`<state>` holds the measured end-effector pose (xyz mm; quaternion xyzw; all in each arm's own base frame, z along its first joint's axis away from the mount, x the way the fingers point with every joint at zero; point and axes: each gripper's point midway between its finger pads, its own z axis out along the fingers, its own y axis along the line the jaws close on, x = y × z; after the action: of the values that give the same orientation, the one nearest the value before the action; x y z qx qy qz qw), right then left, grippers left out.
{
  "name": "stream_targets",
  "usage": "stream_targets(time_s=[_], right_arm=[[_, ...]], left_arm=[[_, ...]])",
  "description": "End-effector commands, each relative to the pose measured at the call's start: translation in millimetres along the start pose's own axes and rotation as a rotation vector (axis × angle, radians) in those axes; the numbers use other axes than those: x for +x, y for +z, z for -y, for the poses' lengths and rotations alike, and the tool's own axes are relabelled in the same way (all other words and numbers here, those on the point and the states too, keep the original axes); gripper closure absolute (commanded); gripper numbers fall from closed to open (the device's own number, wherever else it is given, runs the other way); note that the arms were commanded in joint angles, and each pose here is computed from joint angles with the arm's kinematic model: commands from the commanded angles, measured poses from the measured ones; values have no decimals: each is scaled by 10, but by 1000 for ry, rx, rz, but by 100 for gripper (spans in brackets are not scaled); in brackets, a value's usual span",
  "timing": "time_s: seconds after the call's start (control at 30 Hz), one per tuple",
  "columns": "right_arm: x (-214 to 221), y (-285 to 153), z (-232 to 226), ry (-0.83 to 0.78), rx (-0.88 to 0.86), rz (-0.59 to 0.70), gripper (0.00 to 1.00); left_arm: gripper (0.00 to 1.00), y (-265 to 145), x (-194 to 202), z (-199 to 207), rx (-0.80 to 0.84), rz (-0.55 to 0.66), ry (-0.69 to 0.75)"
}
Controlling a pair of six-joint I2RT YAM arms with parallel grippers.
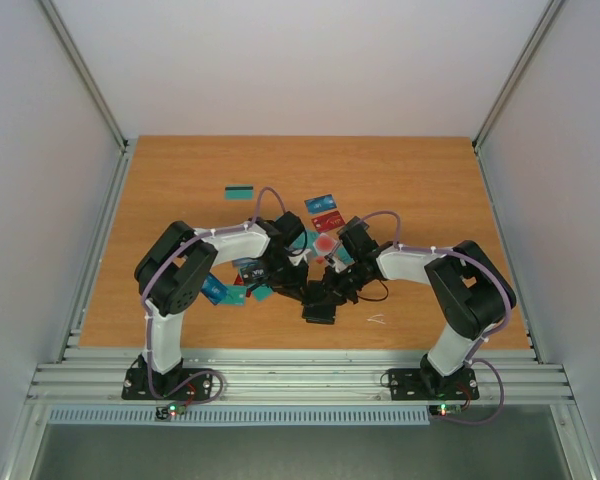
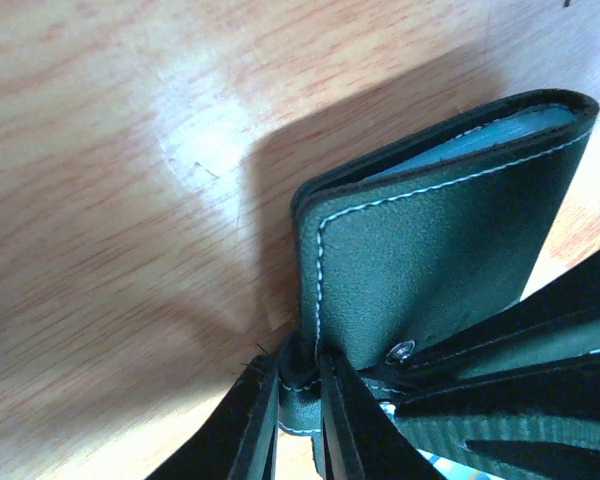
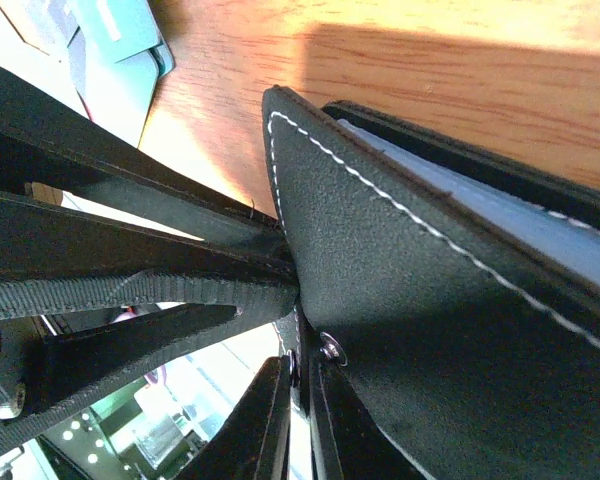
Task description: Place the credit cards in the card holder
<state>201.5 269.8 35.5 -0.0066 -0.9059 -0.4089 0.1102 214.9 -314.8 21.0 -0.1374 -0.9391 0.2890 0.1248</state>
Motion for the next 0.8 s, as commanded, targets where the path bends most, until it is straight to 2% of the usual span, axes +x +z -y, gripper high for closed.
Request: stream_targets(time_s=[0.0, 0.17, 0.27, 0.43, 0.6, 0.77], right_arm=[[-31, 37, 30, 1, 12, 15, 92], [-27, 37, 45, 6, 21, 13, 99], [-18, 33, 57, 8, 29, 11, 99], [-10, 23, 68, 2, 43, 6, 99], [-9, 4, 67, -8, 58, 4, 99], [-13, -33, 21, -24, 63, 3, 99]], left_arm=[[87, 82, 87, -65, -25, -23, 0], [87, 63, 83, -56, -29, -22, 3], [86, -38, 49, -8, -47, -1, 20], [78, -253, -66, 131, -74, 48, 71], [67, -302, -180, 196, -83, 70, 105], [66, -168, -243, 133, -88, 44, 110]])
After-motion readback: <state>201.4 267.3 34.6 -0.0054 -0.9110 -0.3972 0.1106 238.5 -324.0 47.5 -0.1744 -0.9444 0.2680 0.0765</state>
